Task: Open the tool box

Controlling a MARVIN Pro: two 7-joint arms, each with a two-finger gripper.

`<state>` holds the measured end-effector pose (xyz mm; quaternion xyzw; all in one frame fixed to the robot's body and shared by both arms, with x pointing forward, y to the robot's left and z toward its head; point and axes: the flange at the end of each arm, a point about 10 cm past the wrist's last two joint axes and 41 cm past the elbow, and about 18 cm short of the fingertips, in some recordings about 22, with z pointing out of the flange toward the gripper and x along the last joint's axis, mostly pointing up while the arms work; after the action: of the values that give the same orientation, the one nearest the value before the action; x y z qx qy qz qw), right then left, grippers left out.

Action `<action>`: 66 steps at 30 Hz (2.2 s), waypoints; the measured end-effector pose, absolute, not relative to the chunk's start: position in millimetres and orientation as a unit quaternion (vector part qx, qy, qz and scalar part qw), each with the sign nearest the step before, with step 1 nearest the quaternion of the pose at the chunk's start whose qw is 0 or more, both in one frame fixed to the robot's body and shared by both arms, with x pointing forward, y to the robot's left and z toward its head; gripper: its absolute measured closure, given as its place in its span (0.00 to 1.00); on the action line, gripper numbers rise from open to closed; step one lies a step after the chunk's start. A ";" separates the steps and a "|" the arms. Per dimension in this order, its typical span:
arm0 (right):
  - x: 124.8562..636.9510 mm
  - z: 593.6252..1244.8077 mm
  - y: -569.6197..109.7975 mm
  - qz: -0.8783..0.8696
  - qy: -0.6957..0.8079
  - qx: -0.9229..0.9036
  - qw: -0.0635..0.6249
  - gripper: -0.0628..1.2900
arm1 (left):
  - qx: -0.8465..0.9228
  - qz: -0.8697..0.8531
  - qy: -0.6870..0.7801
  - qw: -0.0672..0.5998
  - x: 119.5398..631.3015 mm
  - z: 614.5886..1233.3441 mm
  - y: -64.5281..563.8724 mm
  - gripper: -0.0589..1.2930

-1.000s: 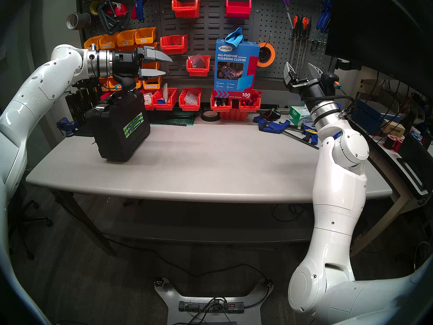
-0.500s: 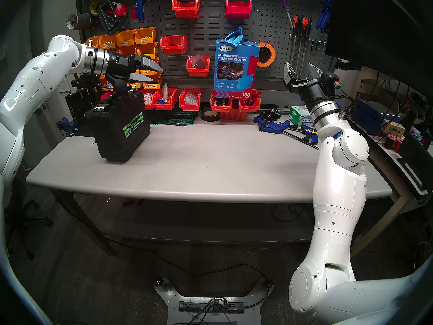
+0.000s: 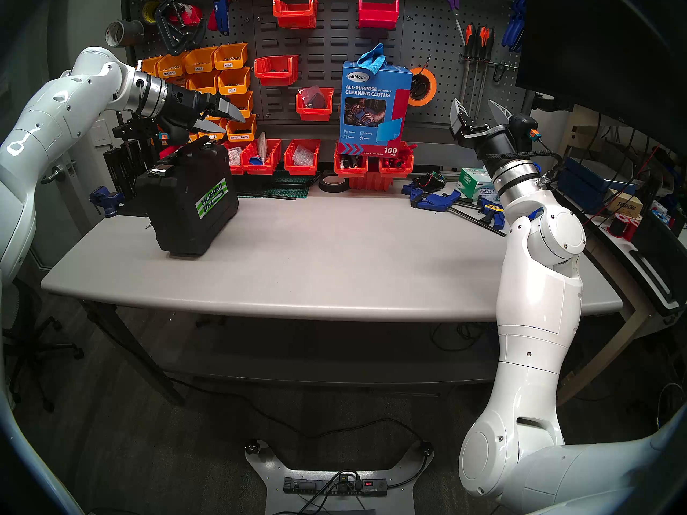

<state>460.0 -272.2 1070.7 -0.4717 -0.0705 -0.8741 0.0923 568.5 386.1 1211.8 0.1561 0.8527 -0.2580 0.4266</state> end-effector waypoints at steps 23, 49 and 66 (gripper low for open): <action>460.2 1070.7 -272.2 -0.874 -0.070 -0.471 0.093 0.04 | 0.157 -0.160 0.872 0.435 566.1 1247.1 403.4 0.04; 460.3 1070.8 -272.2 -0.874 -0.070 -0.471 0.093 0.04 | 0.160 -0.119 0.896 0.396 564.2 1225.4 410.6 0.04; 460.4 1070.9 -272.1 -0.874 -0.071 -0.471 0.093 0.04 | 0.170 -0.117 0.907 0.368 557.1 1205.3 413.0 0.04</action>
<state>460.4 -272.1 1070.9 -0.4711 -0.0709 -0.8743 0.0930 557.1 413.0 1205.3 0.1698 0.9067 -0.1169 0.3679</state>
